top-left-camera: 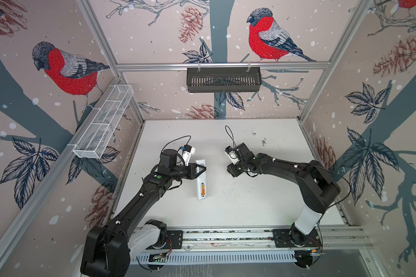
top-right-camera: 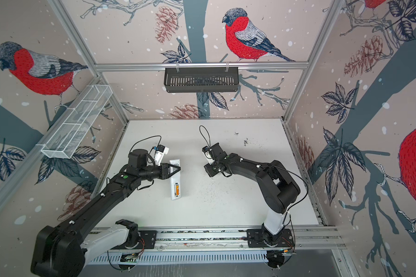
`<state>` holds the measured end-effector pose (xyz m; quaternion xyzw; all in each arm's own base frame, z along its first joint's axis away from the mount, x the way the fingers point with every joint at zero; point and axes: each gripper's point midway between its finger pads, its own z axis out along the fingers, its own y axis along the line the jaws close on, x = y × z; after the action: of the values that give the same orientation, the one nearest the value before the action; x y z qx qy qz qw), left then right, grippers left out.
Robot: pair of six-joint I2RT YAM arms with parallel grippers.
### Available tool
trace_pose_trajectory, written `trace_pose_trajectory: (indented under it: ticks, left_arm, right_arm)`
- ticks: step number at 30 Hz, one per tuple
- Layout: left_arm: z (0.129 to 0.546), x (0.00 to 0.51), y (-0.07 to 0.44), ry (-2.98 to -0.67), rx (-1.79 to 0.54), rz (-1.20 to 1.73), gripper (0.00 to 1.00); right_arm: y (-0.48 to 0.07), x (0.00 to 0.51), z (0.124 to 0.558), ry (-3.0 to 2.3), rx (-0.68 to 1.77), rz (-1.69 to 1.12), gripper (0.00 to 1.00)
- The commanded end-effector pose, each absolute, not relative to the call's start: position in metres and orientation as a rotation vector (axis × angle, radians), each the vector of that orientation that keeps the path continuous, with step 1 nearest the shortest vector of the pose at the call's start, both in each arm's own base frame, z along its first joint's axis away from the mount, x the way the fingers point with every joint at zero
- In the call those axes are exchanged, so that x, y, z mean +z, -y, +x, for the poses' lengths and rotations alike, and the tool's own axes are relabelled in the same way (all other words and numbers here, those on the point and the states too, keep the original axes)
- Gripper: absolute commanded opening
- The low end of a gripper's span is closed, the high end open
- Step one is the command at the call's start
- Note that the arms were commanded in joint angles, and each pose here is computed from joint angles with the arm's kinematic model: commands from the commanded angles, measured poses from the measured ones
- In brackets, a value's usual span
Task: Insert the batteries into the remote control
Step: 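Lower the open right gripper onto the third orange battery on the table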
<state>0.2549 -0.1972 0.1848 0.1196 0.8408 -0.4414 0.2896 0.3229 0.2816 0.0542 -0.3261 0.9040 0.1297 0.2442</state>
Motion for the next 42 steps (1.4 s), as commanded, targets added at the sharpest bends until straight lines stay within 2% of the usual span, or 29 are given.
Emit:
trace_pose_trajectory:
  ticks: [1,4,12,27,32,42]
  left_arm:
    - [0.252,0.181,0.192,-2.239,-1.126,0.342,0.00]
    - [0.252,0.186,0.192,-2.206,-1.132,0.341,0.00]
    - [0.253,0.189,0.192,-2.196,-1.140,0.335,0.00]
    - [0.256,0.189,0.189,-2.192,-1.135,0.320,0.00]
    - [0.256,0.188,0.189,-2.196,-1.135,0.311,0.00]
    - [0.256,0.187,0.189,-2.200,-1.144,0.291,0.00]
  right_arm:
    - [-0.284,0.052,0.323,-2.455,0.351,-0.955,0.56]
    - [-0.285,0.046,0.325,-2.465,0.337,-0.978,0.49]
    - [-0.289,0.027,0.333,-2.502,0.296,-1.025,0.49]
    - [-0.294,0.012,0.335,-2.538,0.232,-1.081,0.38]
    - [-0.295,0.012,0.335,-2.550,0.225,-1.082,0.30]
    - [-0.287,0.011,0.331,-2.566,0.184,-1.082,0.30]
